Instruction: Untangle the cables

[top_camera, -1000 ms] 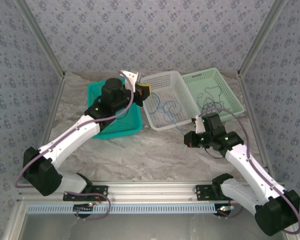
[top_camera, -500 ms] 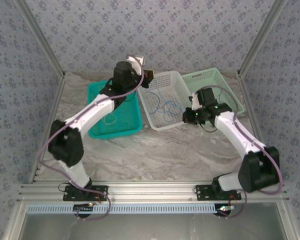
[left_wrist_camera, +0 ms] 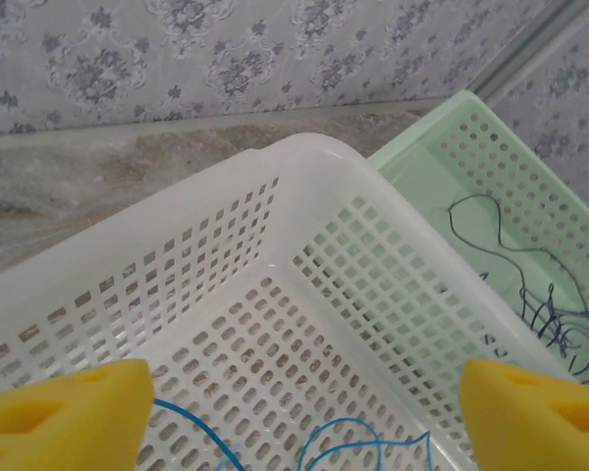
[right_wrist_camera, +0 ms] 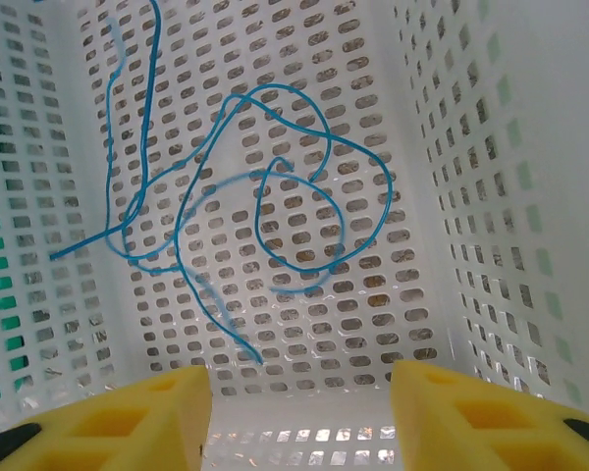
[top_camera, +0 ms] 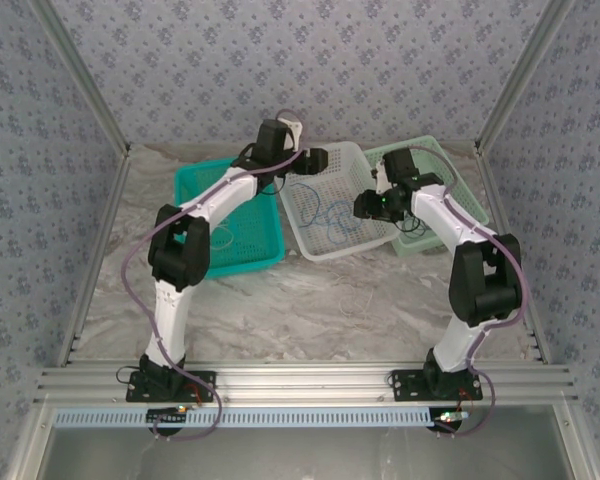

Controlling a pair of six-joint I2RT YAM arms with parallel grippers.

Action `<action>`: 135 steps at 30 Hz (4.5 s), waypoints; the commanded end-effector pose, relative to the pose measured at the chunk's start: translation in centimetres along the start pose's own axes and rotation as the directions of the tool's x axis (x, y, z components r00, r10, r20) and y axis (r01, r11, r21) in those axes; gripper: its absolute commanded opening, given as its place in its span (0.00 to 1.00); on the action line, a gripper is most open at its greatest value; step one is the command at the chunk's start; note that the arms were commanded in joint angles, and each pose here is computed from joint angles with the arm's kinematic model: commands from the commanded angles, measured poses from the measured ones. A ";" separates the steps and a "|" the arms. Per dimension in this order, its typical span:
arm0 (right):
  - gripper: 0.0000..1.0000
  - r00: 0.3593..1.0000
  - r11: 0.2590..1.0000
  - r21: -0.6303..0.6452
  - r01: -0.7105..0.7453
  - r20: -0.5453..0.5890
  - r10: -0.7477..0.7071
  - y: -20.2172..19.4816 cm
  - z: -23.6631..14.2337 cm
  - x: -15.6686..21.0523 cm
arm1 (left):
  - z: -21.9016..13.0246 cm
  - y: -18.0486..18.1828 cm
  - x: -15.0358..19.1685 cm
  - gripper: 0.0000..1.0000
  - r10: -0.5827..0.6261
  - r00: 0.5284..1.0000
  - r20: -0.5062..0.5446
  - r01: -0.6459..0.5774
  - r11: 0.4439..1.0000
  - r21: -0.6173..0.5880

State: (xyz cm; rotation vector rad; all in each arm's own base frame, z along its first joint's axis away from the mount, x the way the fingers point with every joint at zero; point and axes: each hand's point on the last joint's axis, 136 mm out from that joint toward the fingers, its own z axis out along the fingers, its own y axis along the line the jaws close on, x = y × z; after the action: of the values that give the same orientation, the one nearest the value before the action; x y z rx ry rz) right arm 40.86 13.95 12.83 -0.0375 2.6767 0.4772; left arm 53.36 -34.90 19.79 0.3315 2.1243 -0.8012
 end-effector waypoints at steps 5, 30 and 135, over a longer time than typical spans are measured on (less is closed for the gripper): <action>0.65 0.995 1.000 -0.006 0.016 0.101 -0.015 1.0 -4.6 -1.1 | -4.8 -4.5 -3.3 0.99 0.101 0.993 0.065 -0.101 0.995 0.006; 0.60 0.979 0.989 -0.019 -0.145 -0.147 0.140 0.9 -6.1 22.2 | -15.5 -8.8 10.5 0.99 0.142 0.990 0.005 -0.142 0.990 -0.002; 0.00 0.891 0.920 -0.206 0.332 0.389 -0.234 7.5 -24.9 14.7 | -12.8 -16.2 16.7 0.00 0.298 0.949 -0.105 -0.290 0.953 0.088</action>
State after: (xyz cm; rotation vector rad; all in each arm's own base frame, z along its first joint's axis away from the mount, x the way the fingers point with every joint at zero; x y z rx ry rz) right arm 16.83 13.32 30.20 -0.3699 2.2057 0.6686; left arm 26.84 -40.32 17.90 0.7503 2.1359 -0.7202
